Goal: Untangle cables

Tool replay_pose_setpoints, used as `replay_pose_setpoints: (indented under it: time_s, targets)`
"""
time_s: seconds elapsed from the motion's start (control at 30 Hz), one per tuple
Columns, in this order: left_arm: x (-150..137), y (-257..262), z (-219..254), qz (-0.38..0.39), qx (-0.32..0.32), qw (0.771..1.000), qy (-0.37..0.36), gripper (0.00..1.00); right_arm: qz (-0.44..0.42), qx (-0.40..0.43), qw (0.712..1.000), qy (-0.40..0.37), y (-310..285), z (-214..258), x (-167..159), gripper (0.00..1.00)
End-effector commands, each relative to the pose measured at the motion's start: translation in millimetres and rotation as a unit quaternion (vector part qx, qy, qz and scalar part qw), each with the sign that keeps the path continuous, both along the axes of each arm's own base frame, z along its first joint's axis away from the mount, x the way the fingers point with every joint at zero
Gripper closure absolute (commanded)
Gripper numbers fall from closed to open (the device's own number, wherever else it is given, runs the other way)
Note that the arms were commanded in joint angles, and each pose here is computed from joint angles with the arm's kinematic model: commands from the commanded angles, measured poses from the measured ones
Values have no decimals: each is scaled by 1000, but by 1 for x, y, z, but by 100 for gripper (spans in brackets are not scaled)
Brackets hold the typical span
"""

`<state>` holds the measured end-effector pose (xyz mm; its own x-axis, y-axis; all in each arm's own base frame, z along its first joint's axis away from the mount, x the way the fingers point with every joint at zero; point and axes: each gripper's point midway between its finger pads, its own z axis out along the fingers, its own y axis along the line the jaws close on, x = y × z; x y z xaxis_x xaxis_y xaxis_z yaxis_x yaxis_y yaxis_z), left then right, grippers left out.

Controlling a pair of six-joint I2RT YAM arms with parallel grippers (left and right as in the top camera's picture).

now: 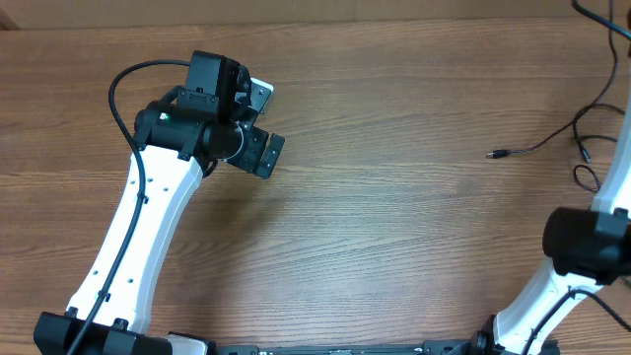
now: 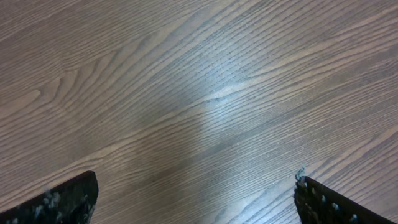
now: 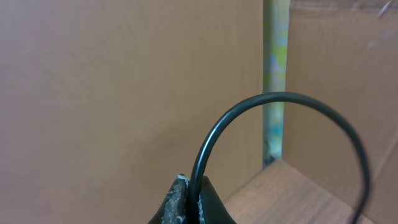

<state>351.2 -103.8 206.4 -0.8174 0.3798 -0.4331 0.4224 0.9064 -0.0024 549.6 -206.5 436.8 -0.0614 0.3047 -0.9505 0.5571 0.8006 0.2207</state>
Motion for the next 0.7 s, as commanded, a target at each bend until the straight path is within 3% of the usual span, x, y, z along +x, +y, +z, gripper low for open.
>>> replay_pose_setpoints:
  time_s: [0.0,0.13,0.67]
  targets:
    - [1,-3,4,-12,-4,1000,-5,0,-5,3,1000,27,-14,-32,15,96]
    - [1,-3,4,-12,-4,1000,-5,0,-21,-1,1000,12,-38,-40,24,96]
    - [1,-3,4,-12,-4,1000,-5,0,-50,-77,974,-205,-70,75,6,96]
